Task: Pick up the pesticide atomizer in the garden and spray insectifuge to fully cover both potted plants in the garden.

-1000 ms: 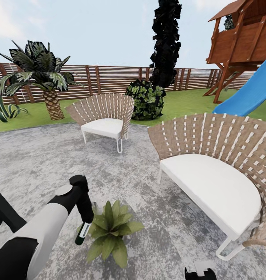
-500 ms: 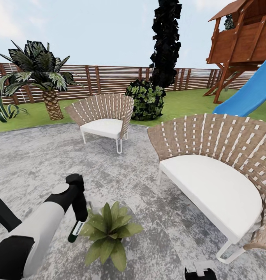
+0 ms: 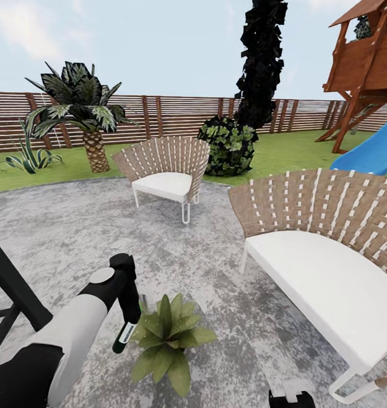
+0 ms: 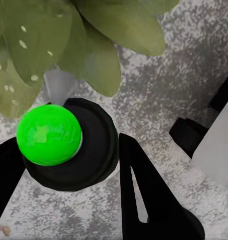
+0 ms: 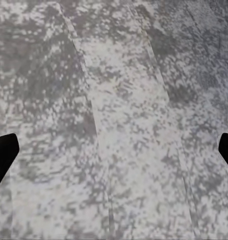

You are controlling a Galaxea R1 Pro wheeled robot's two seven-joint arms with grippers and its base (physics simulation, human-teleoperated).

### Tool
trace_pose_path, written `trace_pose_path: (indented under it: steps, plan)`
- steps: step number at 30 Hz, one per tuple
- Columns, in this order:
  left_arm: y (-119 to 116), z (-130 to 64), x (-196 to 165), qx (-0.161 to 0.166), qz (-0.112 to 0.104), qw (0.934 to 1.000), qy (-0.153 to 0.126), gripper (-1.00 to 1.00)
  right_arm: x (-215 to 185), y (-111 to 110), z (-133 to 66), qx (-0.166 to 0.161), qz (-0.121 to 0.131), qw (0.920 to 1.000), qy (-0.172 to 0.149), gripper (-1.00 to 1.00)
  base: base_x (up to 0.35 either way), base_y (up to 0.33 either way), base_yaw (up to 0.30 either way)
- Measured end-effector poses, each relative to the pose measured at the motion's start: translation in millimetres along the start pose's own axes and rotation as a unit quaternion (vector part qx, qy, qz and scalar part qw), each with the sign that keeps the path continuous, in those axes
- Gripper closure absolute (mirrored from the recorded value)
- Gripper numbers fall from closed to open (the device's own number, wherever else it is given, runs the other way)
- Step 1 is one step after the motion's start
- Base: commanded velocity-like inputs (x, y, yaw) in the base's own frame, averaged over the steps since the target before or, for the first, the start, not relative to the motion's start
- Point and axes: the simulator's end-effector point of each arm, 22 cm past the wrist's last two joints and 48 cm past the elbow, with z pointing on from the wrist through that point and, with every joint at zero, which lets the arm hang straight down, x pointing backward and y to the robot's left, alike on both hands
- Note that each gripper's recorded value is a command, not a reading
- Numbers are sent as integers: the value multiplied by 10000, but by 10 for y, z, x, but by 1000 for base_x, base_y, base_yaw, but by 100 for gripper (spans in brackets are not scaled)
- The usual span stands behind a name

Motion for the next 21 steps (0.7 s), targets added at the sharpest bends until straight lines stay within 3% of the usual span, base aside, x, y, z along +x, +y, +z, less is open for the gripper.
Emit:
trace_pose_path:
  steps: [8, 15, 18, 21]
  plan:
    - [4, 5, 6, 0, -17, 10000, 2, 100, 2, 0, 2, 0, 0, 10000, 3, -100, -46, -257, 11]
    - [-13, 45, 40, 34, -50, 10000, 24, 100, 2, 4, 2, -4, -1, 10000, 4, -100, -248, -189, 228]
    - [27, 64, 152, 38, -139, 9999, 60, 100, 1, 7, 2, -6, -1, 10000, 4, -100, -173, -43, 252]
    - [183, 57, 470, -11, -383, 9991, 166, 100, 1, 4, 1, -4, -2, 10000, 2, -100, -53, -6, 64]
